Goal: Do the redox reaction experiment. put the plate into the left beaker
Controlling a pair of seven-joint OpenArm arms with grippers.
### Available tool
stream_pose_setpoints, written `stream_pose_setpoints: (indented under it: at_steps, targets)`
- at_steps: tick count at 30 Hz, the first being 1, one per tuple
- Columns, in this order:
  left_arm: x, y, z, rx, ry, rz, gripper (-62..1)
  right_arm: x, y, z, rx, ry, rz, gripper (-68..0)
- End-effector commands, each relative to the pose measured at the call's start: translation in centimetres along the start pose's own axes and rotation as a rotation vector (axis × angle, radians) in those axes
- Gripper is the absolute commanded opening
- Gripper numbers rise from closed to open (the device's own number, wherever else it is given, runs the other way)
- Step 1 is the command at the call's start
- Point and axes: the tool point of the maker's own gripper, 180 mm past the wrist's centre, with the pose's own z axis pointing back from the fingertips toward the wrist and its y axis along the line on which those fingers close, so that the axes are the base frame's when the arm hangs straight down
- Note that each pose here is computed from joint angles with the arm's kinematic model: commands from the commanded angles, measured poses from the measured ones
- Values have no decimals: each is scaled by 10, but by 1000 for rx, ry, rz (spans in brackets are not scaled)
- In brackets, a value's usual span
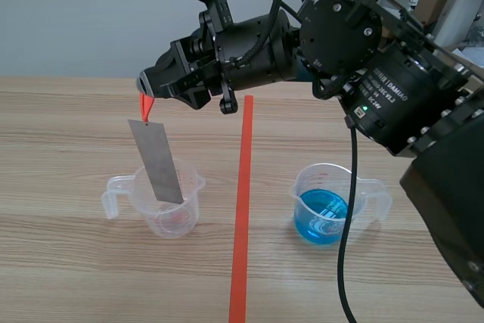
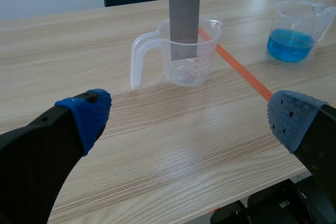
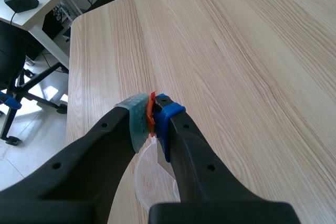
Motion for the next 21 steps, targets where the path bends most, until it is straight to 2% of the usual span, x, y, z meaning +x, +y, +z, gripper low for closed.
stream_pose_setpoints:
  at_steps: [1, 11, 19, 21]
  targets:
    - [10, 3, -4, 6, -42, -6, 14, 13, 1, 0, 2, -41, 19, -673]
    - [10, 3, -4, 6, -42, -7, 14, 1, 7, -5, 11, -18, 16, -673]
    - [10, 3, -4, 6, -42, -7, 14, 1, 8, -6, 14, -29, 11, -672]
    - [10, 3, -4, 6, -42, -7, 14, 1, 8, -6, 14, -30, 11, -640]
